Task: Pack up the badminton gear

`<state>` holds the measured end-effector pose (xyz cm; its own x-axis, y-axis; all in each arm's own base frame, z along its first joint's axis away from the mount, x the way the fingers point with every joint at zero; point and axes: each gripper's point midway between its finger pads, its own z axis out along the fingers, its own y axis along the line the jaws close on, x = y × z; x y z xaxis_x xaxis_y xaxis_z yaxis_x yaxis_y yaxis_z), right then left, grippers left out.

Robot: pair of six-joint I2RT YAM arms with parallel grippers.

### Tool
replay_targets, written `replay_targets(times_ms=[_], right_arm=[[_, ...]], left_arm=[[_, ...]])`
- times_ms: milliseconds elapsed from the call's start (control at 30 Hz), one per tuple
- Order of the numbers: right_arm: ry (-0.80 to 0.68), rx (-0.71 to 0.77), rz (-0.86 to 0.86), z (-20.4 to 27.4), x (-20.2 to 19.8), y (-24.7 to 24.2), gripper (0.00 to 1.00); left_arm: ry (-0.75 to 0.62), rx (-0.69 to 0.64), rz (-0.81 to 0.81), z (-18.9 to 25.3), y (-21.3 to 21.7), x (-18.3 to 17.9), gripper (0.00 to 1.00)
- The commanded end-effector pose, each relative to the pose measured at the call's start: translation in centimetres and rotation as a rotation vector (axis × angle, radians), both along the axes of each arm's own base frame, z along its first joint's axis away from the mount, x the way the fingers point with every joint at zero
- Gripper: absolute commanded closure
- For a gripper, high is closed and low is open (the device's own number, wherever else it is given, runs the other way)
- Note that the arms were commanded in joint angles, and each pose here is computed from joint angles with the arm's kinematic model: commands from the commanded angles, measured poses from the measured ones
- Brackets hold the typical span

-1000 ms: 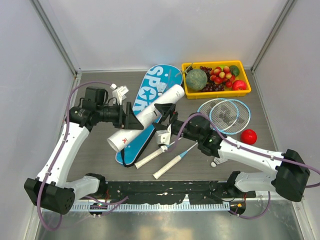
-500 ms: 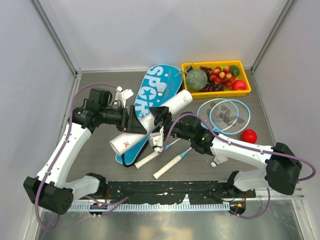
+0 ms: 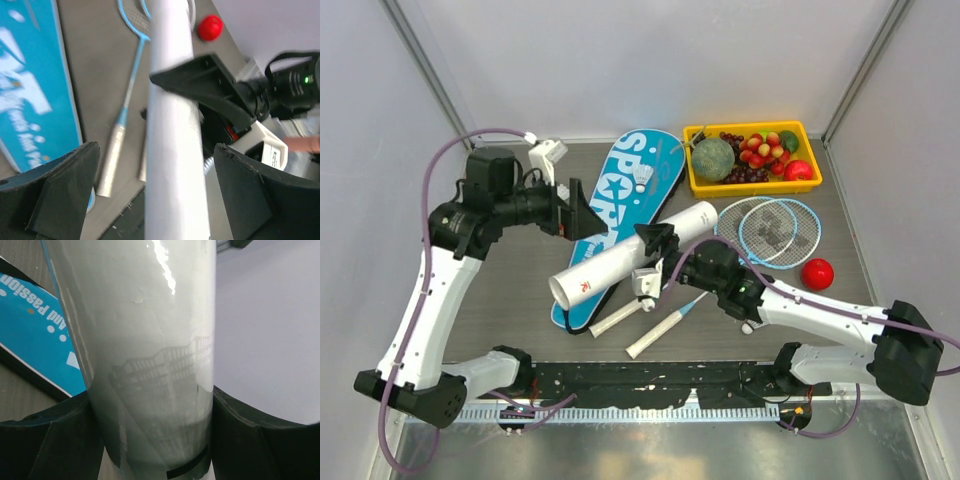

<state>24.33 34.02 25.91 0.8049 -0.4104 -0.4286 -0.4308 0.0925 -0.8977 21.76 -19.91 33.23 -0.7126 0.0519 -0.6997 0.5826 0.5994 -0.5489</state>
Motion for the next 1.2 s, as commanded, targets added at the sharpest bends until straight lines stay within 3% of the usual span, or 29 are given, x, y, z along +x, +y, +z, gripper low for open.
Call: replay_targets(times_ms=[0, 200, 400, 700, 900, 1167], right_arm=[[0.057, 0.118, -0.030, 2.0, -0.8, -1.3, 0.59], [0.298, 0.245, -0.152, 1.7, -0.8, -3.3, 0.59], [0.516, 0.308, -0.322, 0.9, 0.1, -4.8, 0.58], [0.614, 0.281, -0.374, -1.1, -0.2, -5.3, 0.60], [0.620, 0.286, -0.304, -0.6, -1.1, -4.7, 0.60], [0.643, 0.265, -0.241, -0.7, -2.0, -3.9, 0.60]], left_arm=[[-0.237, 0.087, 0.178, 4.3, 2.9, 2.7, 0.00], [-0.395, 0.163, 0.223, 5.9, 5.5, 1.2, 0.02], [-0.433, 0.126, 0.232, 4.4, 6.3, -1.9, 0.26], [-0.340, 0.062, 0.137, 3.1, 5.2, -5.0, 0.34], [-0.283, -0.050, 0.078, 3.1, 3.0, -4.6, 0.43], [-0.274, -0.084, 0.015, 3.1, 1.6, -3.6, 0.49]])
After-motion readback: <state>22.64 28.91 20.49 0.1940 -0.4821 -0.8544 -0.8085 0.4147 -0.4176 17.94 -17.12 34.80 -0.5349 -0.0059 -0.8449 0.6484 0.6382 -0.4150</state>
